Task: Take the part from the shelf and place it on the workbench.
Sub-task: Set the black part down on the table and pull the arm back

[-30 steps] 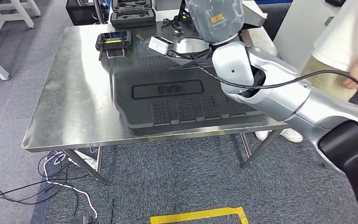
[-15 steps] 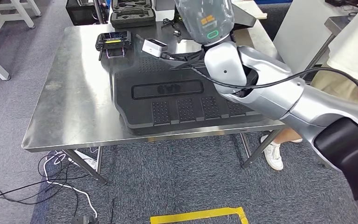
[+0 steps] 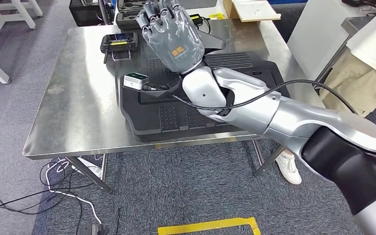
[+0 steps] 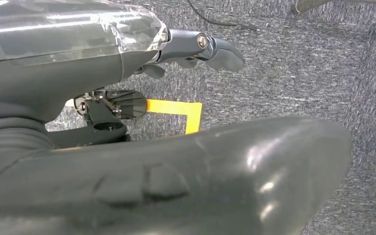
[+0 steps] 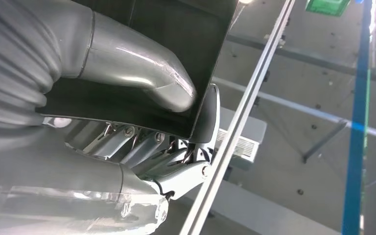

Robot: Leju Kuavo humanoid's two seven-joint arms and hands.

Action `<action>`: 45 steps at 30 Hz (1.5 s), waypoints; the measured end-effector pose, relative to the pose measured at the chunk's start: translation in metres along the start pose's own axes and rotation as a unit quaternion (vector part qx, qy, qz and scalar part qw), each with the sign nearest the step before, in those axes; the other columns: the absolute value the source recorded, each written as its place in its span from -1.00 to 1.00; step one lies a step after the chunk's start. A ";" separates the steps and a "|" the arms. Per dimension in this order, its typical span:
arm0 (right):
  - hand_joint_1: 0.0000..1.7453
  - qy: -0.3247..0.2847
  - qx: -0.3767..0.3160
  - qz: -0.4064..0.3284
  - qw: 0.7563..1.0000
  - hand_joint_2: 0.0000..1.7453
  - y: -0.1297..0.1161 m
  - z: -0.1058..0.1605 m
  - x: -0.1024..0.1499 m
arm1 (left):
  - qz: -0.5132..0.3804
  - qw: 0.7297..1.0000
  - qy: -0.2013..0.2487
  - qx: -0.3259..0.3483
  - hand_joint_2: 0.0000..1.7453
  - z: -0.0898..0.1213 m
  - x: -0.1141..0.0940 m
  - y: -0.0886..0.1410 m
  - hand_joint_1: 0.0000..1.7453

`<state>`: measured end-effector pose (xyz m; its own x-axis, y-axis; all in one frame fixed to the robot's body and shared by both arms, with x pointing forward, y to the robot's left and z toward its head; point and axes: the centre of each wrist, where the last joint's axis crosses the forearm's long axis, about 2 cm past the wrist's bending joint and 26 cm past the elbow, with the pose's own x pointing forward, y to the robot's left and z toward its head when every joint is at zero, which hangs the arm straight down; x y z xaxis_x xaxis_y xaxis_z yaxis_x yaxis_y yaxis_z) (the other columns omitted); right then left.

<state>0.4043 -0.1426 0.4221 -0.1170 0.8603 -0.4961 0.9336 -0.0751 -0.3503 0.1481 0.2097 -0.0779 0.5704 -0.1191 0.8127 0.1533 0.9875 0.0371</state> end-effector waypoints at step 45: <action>-1.00 -0.032 0.223 0.130 0.966 -1.00 0.009 -0.010 0.039 | 0.034 0.999 0.012 0.024 -1.00 0.005 -0.006 -0.001 -1.00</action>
<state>0.4113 -0.1050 0.4078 0.0680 0.7520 -0.6556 0.6976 -0.5057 -0.5076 0.1404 0.2097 -0.0804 0.5967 -0.0539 0.8007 0.0758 0.9971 0.0107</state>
